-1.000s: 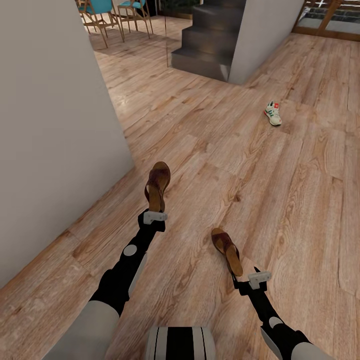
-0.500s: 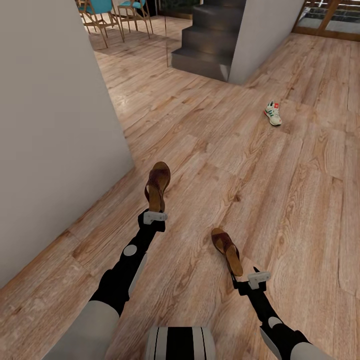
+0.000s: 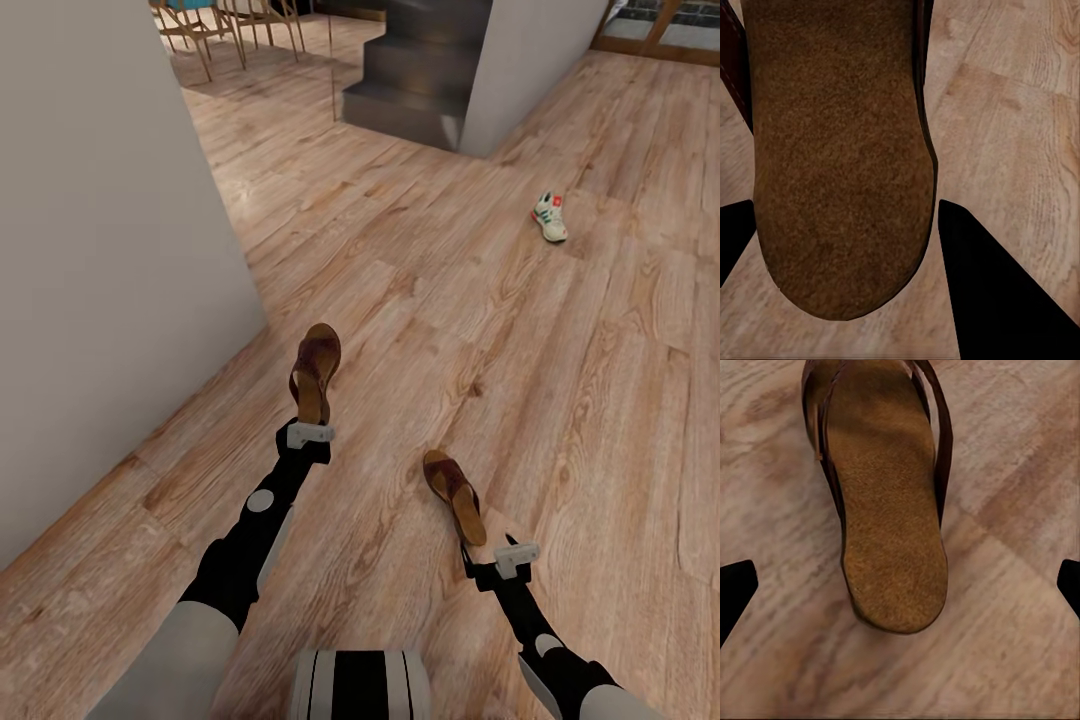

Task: Pick up the two gym shoes and the two sandals from the corridor floor and place them onto the hallstand (shoe rack) in the corridor, making sure they are on the rack and not on the floor. Arrange them so the two gym shoes are next to each other and the two sandals are next to each other.

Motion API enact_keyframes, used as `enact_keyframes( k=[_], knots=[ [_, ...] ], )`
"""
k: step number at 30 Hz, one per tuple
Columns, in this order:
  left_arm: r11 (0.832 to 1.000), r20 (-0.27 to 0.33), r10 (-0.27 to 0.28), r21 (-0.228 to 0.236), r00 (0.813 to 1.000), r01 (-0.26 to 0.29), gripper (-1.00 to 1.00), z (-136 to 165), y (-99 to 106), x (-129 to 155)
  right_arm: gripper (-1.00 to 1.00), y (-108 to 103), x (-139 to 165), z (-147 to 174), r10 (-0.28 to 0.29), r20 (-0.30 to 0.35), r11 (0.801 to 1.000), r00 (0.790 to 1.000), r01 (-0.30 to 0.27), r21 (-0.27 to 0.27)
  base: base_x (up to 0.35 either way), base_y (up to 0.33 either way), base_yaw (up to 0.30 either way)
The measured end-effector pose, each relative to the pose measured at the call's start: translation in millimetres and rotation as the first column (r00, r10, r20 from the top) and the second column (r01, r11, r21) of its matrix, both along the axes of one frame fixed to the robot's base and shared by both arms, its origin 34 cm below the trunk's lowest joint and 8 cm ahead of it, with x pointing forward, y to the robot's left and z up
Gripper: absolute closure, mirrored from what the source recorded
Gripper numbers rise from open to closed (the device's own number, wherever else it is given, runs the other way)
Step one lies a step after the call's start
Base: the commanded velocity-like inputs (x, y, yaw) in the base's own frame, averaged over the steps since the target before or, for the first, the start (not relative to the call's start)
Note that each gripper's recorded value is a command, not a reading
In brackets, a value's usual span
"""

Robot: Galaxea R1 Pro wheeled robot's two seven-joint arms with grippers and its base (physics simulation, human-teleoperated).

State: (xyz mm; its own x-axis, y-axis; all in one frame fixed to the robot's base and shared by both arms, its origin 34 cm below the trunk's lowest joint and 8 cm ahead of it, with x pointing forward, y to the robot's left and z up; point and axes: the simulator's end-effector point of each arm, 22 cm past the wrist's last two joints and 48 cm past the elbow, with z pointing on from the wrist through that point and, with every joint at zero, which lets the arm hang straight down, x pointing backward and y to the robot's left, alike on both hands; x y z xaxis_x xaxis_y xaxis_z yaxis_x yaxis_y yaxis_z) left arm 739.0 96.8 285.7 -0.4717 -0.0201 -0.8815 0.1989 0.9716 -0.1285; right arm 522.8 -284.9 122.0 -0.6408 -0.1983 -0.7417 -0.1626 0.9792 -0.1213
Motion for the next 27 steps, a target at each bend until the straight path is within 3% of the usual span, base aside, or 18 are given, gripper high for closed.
enact_keyframes(
  k=[13, 27],
  knots=[
    [1.0, -0.08, -0.004, 0.003, 0.997, 0.005, 1.0, -46, -1, -20, -1.0, 0, -19, -22, 0.0, -0.049, 1.0, 0.999, 0.0, 0.0, 0.0, 0.0, 0.0],
    [1.0, -0.089, -0.006, 0.004, 0.996, 0.006, 1.0, -50, -2, -23, -1.0, 0, -19, -22, 0.0, -0.049, 1.0, 0.999, 0.0, 0.0, 0.007, 0.0, 0.0]
  ],
)
